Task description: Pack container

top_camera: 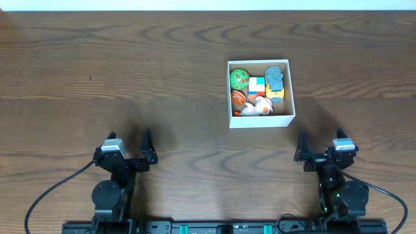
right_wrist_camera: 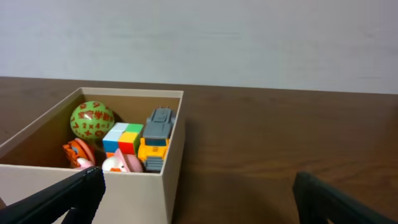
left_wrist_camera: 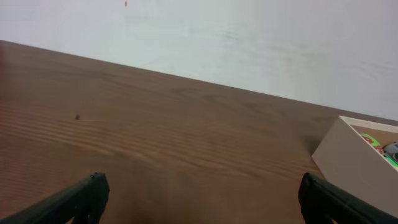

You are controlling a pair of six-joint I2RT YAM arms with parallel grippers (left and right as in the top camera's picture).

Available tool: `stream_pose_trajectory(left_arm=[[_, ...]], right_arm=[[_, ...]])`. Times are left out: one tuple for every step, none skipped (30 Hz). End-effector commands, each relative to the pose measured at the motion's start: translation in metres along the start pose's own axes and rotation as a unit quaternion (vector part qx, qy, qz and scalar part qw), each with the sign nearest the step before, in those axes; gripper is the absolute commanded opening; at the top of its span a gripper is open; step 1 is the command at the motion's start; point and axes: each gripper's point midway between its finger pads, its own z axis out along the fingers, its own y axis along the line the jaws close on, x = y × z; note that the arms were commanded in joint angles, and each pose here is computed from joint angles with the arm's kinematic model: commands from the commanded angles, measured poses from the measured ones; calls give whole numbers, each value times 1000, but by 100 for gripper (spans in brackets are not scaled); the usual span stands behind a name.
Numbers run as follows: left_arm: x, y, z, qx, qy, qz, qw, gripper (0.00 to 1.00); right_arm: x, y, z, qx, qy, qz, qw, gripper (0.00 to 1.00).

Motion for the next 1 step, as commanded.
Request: stream_pose_trajectory(left_arm=[[15, 6, 1, -13, 22, 5, 1000, 98]], right_arm=[[0, -1, 0, 2, 0, -8, 1000, 99]])
